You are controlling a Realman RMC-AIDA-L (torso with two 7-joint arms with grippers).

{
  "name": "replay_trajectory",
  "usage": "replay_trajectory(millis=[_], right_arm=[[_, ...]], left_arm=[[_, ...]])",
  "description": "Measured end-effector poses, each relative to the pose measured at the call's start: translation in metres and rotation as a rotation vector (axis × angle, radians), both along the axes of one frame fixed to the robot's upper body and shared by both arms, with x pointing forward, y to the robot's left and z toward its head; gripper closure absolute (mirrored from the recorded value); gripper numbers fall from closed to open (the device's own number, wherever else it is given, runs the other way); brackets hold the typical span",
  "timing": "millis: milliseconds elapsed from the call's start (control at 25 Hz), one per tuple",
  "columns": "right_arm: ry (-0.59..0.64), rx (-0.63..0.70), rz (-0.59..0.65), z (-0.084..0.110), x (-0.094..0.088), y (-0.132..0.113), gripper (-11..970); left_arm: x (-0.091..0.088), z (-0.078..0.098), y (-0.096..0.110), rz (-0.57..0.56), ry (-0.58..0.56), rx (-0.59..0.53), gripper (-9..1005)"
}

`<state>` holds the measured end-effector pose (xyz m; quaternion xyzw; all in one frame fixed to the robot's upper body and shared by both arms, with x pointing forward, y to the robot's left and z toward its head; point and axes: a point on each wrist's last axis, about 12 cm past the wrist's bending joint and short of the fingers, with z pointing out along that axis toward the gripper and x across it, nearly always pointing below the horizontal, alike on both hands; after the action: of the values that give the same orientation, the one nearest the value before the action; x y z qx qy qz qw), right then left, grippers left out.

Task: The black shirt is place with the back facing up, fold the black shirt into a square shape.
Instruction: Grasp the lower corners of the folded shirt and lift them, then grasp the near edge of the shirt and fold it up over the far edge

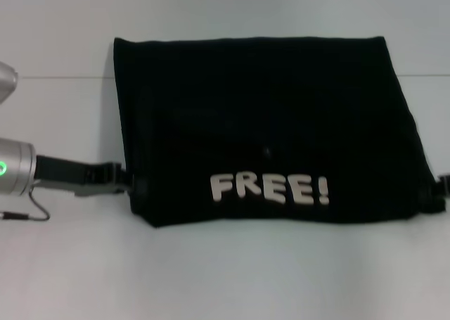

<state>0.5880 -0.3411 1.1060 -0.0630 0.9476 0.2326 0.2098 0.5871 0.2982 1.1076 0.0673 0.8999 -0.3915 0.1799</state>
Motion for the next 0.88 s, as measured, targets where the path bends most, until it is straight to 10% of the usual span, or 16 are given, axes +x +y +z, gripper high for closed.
replay_trajectory(millis=[480, 880], right_arm=[[0.259, 0.092, 0.134, 0.002, -0.077, -0.030, 892], [0.146, 0.210, 0.159, 0.023, -0.085, -0.052, 891]], left_arm=[[-0.057, 0.001, 0.008, -0.298, 0.251, -0.022, 951], [-0.065, 0.016, 0.024, -0.315, 0.159, -0.148, 953]])
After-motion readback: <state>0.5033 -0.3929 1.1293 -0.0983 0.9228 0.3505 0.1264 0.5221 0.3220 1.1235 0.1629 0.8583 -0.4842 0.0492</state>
